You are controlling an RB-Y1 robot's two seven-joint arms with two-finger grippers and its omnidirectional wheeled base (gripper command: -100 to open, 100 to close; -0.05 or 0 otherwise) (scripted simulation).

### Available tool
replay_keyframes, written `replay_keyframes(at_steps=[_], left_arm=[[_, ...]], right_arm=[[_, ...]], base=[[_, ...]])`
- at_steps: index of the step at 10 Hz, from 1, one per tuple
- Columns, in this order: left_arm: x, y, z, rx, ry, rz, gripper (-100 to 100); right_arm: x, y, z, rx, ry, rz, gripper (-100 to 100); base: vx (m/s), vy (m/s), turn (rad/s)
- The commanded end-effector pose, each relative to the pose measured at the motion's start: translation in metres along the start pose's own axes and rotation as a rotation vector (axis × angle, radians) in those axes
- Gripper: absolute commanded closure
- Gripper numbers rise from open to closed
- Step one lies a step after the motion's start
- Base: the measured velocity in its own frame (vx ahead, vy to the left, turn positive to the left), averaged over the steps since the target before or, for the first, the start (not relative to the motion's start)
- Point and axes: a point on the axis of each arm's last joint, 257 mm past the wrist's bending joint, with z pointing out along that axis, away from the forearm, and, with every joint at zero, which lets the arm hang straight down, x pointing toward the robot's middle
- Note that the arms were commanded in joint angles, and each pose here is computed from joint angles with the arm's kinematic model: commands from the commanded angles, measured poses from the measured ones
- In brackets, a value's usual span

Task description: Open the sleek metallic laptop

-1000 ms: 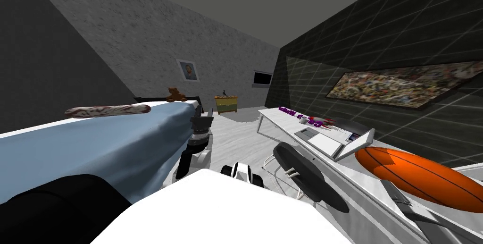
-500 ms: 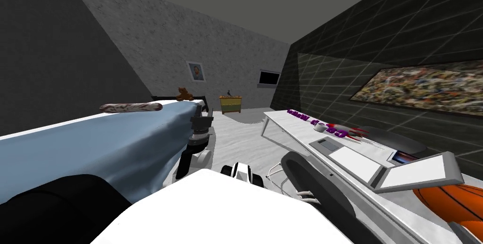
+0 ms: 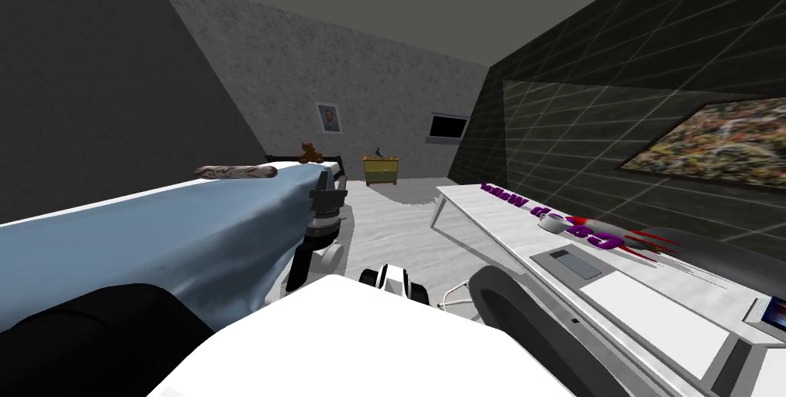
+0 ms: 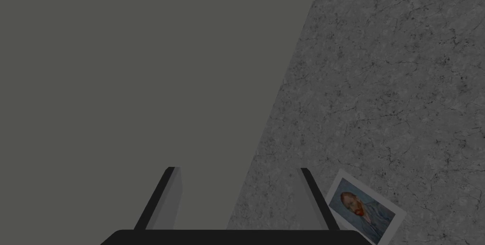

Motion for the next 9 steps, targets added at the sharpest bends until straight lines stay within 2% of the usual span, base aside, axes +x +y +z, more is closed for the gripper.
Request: replay_keyframes(at_steps=[1, 2, 3, 6, 7, 9], left_arm=[[0.0, 0.0, 0.0, 0.0, 0.0, 0.0, 0], [0.0, 0.0, 0.0, 0.0, 0.0, 0.0, 0], [0.0, 0.0, 0.0, 0.0, 0.0, 0.0, 0], [0.0, 0.0, 0.0, 0.0, 0.0, 0.0, 0], [0.0, 0.0, 0.0, 0.0, 0.0, 0.0, 0], [0.0, 0.0, 0.0, 0.0, 0.0, 0.0, 0]], right_arm=[[0.018, -0.032, -0.005, 0.055, 0.047, -0.113, -100], [0.026, -0.052, -0.009, 0.088, 0.077, -0.17, -100], [0.026, -0.052, -0.009, 0.087, 0.077, -0.178, -100], [0.045, -0.106, -0.022, 0.169, 0.161, -0.338, -100], [0.045, -0.106, -0.022, 0.168, 0.161, -0.344, -100], [0.052, -0.134, -0.031, 0.208, 0.206, -0.43, -100]], base=[[0.072, -0.016, 0.142], [0.129, -0.031, 0.224], [0.104, -0.032, 0.096], [0.11, -0.067, 0.189], [0.099, -0.039, 0.047], [0.078, -0.026, 0.104]])
